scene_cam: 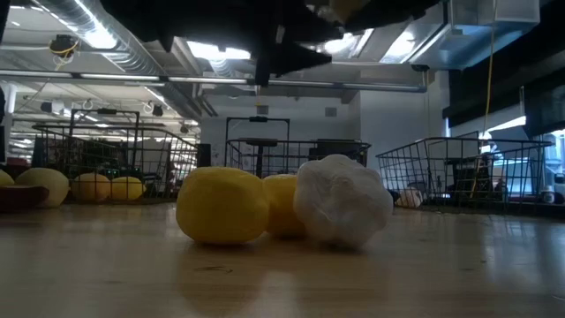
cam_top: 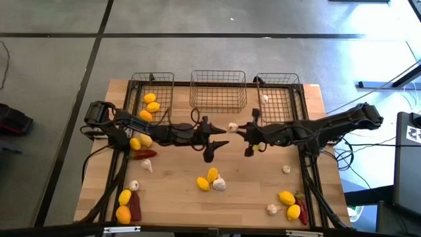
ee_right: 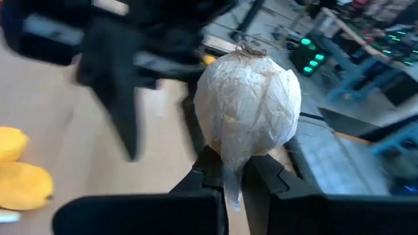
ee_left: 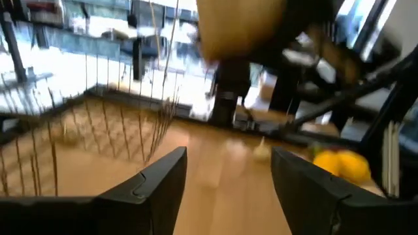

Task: Sort produce into baskets
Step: Put the white garlic into the right gold wire basket

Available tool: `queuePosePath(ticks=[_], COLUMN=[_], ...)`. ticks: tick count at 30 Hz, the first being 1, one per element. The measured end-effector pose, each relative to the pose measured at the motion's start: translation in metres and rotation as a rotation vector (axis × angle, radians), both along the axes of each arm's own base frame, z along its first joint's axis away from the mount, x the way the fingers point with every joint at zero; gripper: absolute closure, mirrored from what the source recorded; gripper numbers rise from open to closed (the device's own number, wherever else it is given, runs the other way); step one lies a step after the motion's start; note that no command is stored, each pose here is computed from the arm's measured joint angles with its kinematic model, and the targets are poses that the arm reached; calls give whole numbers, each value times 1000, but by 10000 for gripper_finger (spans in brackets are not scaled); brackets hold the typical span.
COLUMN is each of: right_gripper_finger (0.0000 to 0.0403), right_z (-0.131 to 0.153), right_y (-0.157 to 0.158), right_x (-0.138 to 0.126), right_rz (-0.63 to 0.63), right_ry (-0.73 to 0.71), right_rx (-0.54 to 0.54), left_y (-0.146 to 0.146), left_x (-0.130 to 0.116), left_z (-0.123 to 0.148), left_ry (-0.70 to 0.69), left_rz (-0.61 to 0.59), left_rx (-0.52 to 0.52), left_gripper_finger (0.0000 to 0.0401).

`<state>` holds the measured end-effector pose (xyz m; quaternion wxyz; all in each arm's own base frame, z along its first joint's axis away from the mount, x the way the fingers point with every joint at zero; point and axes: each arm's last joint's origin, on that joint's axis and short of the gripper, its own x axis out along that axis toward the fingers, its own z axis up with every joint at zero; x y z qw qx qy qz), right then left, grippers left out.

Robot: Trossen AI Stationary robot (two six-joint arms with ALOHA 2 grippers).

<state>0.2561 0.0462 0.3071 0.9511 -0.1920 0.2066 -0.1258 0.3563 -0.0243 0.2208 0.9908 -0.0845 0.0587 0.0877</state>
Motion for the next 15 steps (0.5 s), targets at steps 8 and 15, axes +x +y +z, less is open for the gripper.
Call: queuePosePath(ticks=[8, 15], right_gripper_finger=[381, 381], right_z=[20, 22], right_y=[-24, -68], right_x=[-39, -67], right_rz=[-178, -374], right_ry=[16, 97], right_rx=[-58, -44], left_y=[-1, -1], left_x=[-2, -2], left_z=[-9, -9], left_ry=[91, 87], left_rz=[-1, -1], left_rx=[-28, -30], left_gripper_finger=[186, 189])
